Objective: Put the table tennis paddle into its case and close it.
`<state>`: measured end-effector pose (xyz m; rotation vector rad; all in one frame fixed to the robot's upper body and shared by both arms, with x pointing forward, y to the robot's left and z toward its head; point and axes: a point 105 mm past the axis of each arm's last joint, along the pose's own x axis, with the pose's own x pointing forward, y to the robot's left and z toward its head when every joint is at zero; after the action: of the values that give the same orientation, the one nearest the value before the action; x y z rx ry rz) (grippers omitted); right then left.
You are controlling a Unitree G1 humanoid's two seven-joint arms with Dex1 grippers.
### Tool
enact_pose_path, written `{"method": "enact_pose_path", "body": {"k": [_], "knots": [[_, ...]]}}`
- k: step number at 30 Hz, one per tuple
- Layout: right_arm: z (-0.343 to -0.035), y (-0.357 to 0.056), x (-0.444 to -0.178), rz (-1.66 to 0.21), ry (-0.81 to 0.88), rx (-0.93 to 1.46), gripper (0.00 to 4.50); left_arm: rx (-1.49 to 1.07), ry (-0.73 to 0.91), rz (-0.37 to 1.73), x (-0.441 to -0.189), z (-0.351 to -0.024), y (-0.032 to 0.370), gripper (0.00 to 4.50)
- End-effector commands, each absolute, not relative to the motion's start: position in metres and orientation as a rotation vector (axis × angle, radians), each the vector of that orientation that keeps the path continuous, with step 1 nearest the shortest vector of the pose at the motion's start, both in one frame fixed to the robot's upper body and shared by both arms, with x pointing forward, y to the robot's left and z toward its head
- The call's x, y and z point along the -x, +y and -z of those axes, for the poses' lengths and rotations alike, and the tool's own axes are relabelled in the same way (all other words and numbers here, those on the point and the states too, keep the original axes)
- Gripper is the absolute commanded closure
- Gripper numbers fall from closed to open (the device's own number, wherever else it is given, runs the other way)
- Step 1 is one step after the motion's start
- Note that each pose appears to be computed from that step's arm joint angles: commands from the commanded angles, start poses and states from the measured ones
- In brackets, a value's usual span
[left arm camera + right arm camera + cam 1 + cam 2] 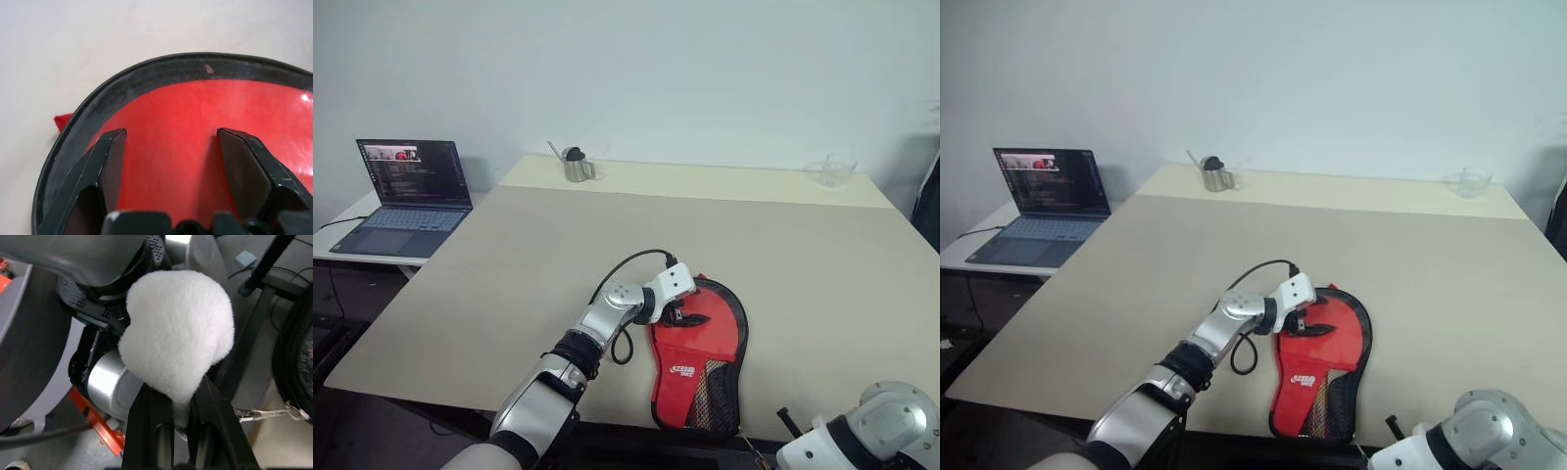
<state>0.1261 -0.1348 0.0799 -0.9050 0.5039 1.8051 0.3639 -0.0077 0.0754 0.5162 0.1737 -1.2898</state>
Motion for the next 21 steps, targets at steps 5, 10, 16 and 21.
{"method": "enact_pose_path", "body": {"k": [5, 10, 16, 21], "knots": [[-0.087, -0.148, -0.134, -1.812, 0.522, 0.903, 4.49, -0.563, 0.405, 1.221, -0.362, -0.025, 0.026, 1.29], [-0.105, -0.177, -0.188, -1.624, 0.586, 0.939, 3.51, -0.492, 0.363, 1.240, -0.365, -0.042, 0.020, 0.91], [-0.144, -0.186, -0.231, -1.525, 0.523, 0.882, 1.49, -0.457, 0.334, 1.225, -0.369, -0.054, 0.018, 0.00], [-0.147, -0.185, -0.278, -1.406, 0.434, 0.854, 0.02, -0.437, 0.243, 1.216, -0.374, -0.074, 0.015, 0.00]]}}
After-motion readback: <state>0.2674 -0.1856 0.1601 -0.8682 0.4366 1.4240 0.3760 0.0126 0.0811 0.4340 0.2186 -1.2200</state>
